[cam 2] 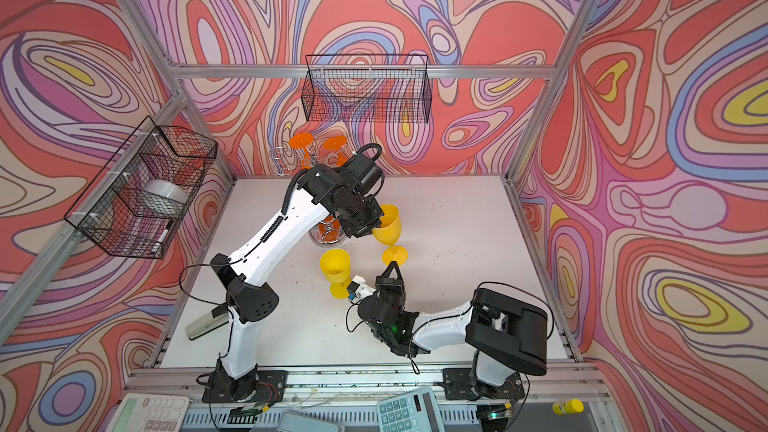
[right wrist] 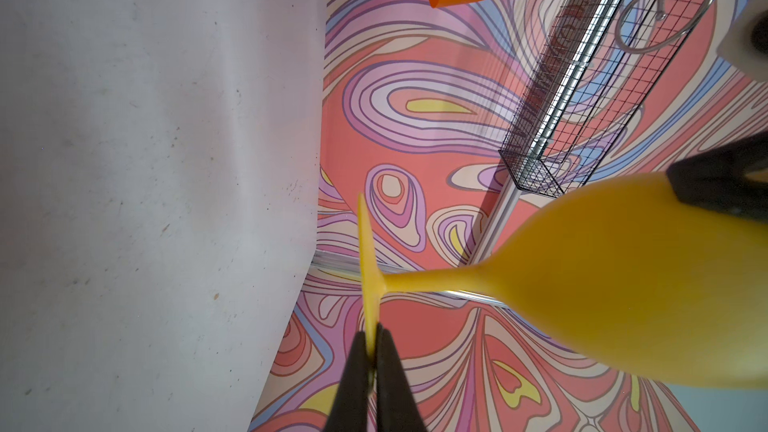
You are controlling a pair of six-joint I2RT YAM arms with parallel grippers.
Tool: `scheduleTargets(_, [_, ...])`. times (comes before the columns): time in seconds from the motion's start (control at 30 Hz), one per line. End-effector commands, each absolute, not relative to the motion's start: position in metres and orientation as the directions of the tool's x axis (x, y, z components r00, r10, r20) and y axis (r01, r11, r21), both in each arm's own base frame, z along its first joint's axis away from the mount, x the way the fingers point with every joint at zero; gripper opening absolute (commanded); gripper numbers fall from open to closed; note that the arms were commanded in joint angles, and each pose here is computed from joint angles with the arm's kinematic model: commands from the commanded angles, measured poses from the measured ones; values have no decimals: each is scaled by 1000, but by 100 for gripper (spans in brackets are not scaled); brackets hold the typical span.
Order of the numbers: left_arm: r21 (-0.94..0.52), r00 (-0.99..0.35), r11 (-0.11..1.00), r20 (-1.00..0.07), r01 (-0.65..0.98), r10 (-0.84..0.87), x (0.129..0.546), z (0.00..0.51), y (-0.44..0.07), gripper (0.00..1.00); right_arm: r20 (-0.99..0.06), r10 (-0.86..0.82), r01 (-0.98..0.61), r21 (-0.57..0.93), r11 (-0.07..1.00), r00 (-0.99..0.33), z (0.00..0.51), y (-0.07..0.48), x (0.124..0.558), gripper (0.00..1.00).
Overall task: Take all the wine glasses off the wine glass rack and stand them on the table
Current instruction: 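Lower the open left gripper around the yellow glass bowl and close it, then open the right gripper to release the glass foot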
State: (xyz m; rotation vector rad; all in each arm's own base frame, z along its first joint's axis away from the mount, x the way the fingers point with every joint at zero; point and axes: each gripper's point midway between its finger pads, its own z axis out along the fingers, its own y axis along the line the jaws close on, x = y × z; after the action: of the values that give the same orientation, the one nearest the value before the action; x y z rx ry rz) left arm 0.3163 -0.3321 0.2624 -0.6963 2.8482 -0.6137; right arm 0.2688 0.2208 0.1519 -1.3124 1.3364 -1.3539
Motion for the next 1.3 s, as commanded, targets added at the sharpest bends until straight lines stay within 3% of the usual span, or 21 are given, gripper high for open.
scheduleTargets(0.0, [-377, -887, 829, -40, -413, -460, 309, 254, -329, 18, 85, -986, -111, -991, -69, -145, 156, 220, 267, 0])
scheduleTargets(0.37, [-398, -889, 825, -47, -401, -455, 309, 260, -333, 8, 100, -984, -119, -989, -83, -144, 154, 221, 266, 1])
scheduleTargets(0.4, [-401, -889, 823, -47, -402, -456, 308, 260, -333, 7, 98, -984, -121, -989, -81, -147, 155, 220, 266, 5])
scheduleTargets(0.53, [-412, -889, 821, -53, -395, -455, 309, 263, -335, 4, 75, -984, -129, -990, -54, -163, 160, 215, 264, 45])
scheduleTargets(0.63, [-421, -888, 819, -61, -390, -455, 310, 265, -337, 4, 57, -981, -162, -986, -27, -184, 163, 205, 260, 64])
scheduleTargets(0.93, [-420, -891, 826, -83, -376, -447, 315, 261, -341, 4, -110, -971, -173, -974, 148, -212, 196, 184, 249, 81])
scheduleTargets(1.27, [-403, -905, 853, -118, -332, -408, 315, 254, -348, 4, -356, -908, -84, -921, 381, -218, 246, 160, 242, 90])
